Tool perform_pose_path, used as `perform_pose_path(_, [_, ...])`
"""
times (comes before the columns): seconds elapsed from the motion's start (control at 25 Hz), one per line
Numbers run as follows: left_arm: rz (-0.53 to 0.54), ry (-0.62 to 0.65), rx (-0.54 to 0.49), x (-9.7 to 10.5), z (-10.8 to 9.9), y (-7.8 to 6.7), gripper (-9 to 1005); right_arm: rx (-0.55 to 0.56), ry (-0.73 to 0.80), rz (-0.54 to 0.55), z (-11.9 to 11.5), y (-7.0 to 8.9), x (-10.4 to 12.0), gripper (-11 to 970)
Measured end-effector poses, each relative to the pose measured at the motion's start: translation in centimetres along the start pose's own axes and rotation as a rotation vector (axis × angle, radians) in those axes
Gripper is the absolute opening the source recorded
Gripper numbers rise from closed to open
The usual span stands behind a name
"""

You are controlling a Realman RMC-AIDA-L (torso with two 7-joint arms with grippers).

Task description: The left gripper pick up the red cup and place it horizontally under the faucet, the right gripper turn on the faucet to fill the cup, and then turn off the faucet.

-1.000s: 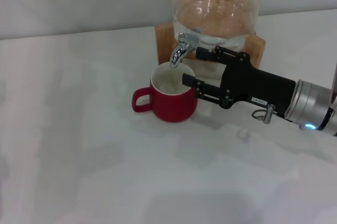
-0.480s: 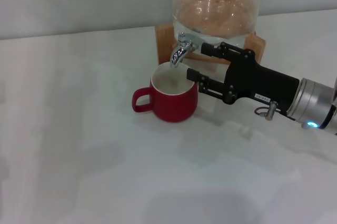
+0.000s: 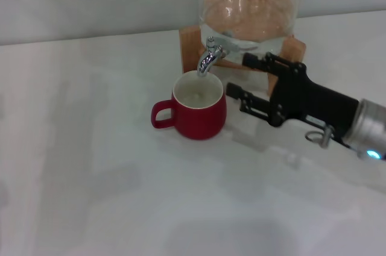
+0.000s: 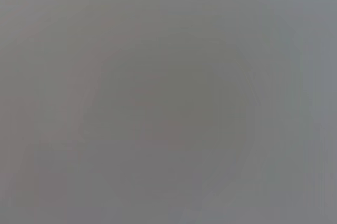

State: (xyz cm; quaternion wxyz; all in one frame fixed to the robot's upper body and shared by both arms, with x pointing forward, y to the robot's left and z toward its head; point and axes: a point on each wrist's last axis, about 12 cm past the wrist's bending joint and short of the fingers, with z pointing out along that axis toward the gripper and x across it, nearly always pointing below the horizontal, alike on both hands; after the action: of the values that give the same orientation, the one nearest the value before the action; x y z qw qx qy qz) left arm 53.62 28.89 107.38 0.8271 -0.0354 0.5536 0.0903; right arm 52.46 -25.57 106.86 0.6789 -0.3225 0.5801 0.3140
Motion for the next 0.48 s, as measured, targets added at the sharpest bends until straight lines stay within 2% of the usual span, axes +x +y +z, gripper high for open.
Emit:
perform_pose_path(0.24, [0.008,0.008,-0.011,0.2,-0.2,0.4,698,0.021,-0.026,0.028,-3.2,1.3,0.4,680])
perform_pose_path(0.32, [0.013,0.014,-0.018,0.3,-0.4,0.6,698,0.061,-0.032,0.011,-3.9,1.0,0.3,680])
perform_pose_path(0.48, [0.015,0.018,-0.022,0.3,-0.5,0.8,697,0.185,-0.031,-0.055,-5.1,-0.8,0.0,680])
